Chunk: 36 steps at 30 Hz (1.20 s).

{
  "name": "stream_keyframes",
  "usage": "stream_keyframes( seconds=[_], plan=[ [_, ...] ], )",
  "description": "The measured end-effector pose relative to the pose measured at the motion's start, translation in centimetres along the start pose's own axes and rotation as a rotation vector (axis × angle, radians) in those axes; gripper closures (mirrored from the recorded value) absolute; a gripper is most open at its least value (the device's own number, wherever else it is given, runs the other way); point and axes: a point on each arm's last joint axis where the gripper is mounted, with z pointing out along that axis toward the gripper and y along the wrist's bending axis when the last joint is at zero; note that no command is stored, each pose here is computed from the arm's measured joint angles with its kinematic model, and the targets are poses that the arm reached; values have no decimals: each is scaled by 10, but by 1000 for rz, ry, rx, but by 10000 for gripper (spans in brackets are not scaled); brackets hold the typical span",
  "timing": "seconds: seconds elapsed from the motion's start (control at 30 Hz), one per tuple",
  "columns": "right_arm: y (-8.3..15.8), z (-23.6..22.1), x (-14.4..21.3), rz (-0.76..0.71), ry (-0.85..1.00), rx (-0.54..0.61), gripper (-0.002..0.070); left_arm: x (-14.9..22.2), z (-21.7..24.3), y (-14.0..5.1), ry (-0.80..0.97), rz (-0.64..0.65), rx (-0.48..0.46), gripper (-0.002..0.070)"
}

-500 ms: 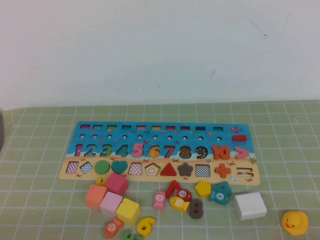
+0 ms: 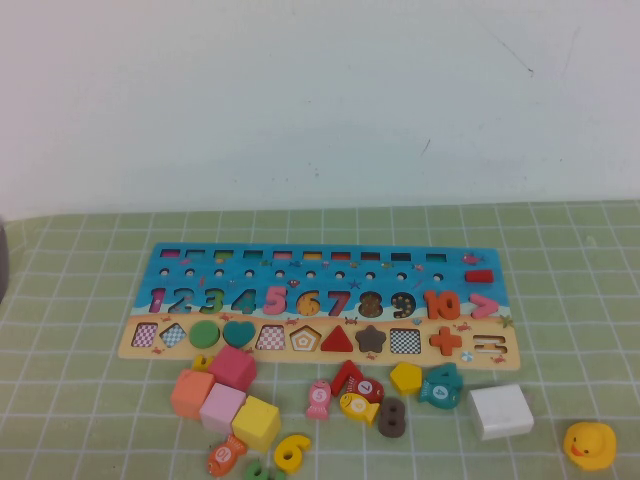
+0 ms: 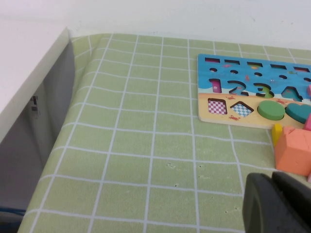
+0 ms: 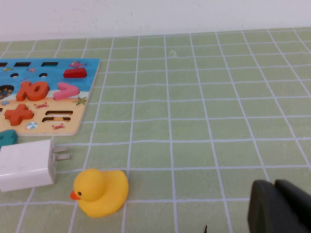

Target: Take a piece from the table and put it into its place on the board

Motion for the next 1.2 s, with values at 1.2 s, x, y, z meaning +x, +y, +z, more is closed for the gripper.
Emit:
stream_keyframes(
  seconds=[1.2],
  plan=[
    [0, 0, 0, 0, 0, 0, 678, -23, -4, -10, -175, -1102, 247, 676]
  ],
)
